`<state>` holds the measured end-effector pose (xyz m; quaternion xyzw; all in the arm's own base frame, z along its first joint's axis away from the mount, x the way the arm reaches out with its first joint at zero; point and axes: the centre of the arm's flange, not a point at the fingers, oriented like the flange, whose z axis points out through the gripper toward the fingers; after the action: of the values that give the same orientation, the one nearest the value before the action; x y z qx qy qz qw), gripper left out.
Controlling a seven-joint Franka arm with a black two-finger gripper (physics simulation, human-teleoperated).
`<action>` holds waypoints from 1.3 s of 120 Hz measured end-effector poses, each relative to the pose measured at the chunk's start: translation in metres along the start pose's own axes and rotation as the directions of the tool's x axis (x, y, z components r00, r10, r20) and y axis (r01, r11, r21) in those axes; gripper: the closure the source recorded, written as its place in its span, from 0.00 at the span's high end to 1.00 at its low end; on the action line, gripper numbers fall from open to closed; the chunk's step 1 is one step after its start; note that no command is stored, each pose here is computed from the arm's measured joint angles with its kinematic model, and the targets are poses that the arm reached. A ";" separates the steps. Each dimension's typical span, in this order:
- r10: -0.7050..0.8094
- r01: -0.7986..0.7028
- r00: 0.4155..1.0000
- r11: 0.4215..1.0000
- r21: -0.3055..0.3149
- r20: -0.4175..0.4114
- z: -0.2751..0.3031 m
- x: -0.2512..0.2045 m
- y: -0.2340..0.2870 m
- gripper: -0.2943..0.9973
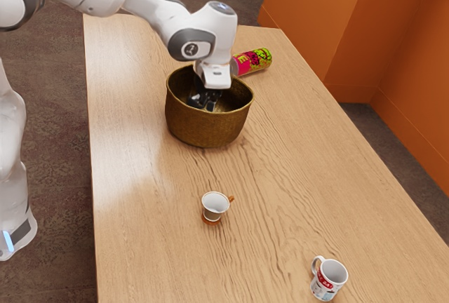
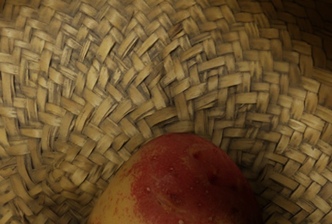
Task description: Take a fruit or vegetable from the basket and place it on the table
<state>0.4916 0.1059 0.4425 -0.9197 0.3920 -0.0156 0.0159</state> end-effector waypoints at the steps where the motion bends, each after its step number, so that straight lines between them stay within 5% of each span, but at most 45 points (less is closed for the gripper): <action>1: 0.000 0.000 1.000 1.000 0.000 0.000 0.000 0.000 0.000 0.77; 73: 0.013 -0.012 1.000 1.000 -0.006 0.013 0.021 0.003 -0.002 0.77; 124: 0.010 -0.010 1.000 1.000 0.002 0.013 0.022 0.004 -0.003 0.42; 156: 0.003 -0.003 1.000 1.000 0.007 0.010 0.022 0.004 -0.004 0.43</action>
<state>0.4981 0.1056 0.4211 -0.9191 0.3934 -0.0122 0.0210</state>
